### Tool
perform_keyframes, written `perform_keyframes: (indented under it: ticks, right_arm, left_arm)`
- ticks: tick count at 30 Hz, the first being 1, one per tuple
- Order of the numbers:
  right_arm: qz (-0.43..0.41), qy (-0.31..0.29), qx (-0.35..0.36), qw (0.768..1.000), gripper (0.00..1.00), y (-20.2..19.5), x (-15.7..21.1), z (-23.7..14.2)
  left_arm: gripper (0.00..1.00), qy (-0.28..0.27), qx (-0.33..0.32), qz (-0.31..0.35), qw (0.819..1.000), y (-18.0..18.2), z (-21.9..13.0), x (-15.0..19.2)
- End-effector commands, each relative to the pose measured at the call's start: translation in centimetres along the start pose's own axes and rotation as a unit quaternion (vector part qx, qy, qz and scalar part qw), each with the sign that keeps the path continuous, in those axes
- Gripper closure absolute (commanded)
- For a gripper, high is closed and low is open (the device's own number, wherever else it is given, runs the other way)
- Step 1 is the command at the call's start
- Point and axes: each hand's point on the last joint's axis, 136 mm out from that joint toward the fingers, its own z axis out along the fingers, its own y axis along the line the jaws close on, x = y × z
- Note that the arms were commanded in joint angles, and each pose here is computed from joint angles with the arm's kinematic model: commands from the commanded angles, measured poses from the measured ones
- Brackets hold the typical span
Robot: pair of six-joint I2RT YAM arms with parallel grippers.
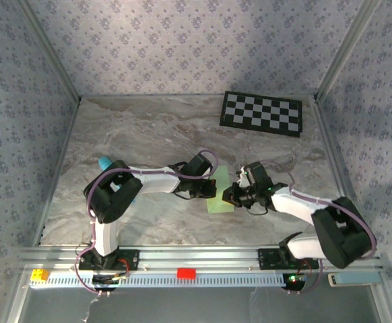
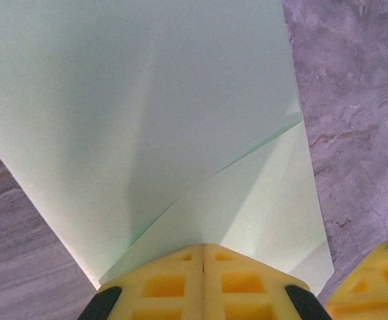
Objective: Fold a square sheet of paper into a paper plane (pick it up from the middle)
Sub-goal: Fold the triangle a second time at the center of the table, then turn over the paper at the center of the table.
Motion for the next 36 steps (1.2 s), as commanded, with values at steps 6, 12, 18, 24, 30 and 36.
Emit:
perform_keyframes:
  ticks: [6, 12, 18, 24, 30, 36]
  right_arm:
    - [0.030, 0.027, 0.085, 0.996, 0.63, -3.3, 2.9, -1.3]
    - [0.031, 0.014, 0.068, 0.997, 0.61, -2.6, 2.3, -0.9]
    - [0.049, 0.001, 0.088, 0.995, 0.59, -3.4, 1.5, -0.6]
    - [0.052, 0.002, 0.056, 0.997, 0.58, -2.5, 0.9, 0.5]
    - [0.048, -0.028, 0.012, 0.998, 0.54, -0.7, -0.8, 0.0]
    - [0.054, -0.033, -0.016, 0.998, 0.49, -0.6, -2.3, 0.0]
  left_arm:
    - [1.00, 0.018, -0.023, -0.013, 1.000, 1.2, -0.2, 1.4]
    - [1.00, 0.018, -0.023, -0.013, 0.999, 1.3, -0.2, 1.4]
    - [1.00, 0.021, -0.023, -0.012, 0.999, 1.3, -0.2, 1.5]
    - [1.00, 0.022, -0.024, -0.012, 0.999, 1.4, -0.1, 1.6]
    - [1.00, 0.021, -0.024, -0.013, 0.999, 1.5, -0.1, 1.6]
    - [1.00, 0.023, -0.023, -0.012, 0.999, 1.4, -0.1, 1.6]
